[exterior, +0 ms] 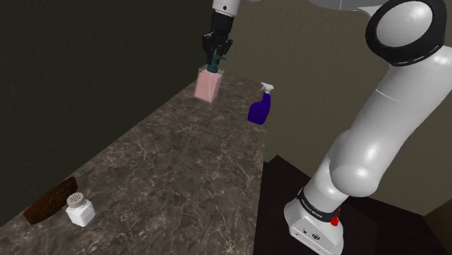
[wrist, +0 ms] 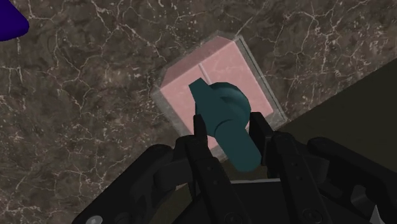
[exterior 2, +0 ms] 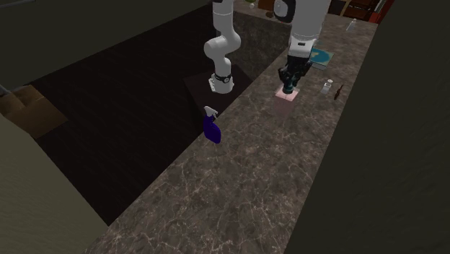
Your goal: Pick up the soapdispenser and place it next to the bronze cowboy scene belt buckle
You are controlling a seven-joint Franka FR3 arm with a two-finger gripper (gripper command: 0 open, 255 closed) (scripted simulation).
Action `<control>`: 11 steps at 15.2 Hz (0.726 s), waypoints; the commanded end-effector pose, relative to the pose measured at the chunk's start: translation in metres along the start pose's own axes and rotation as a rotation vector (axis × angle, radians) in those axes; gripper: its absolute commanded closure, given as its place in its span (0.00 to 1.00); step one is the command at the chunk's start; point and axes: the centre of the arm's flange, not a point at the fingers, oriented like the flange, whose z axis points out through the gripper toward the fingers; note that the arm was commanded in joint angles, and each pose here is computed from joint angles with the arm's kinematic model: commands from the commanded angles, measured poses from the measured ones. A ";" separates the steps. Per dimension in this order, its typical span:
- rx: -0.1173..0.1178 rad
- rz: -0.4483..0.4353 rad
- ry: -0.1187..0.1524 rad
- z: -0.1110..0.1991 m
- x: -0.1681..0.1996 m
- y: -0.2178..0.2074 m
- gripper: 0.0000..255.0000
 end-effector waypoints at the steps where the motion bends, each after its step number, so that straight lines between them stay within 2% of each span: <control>1: -0.001 0.001 0.000 -0.003 -0.016 -0.024 1.00; 11: -0.001 0.001 0.000 -0.015 -0.076 -0.140 1.00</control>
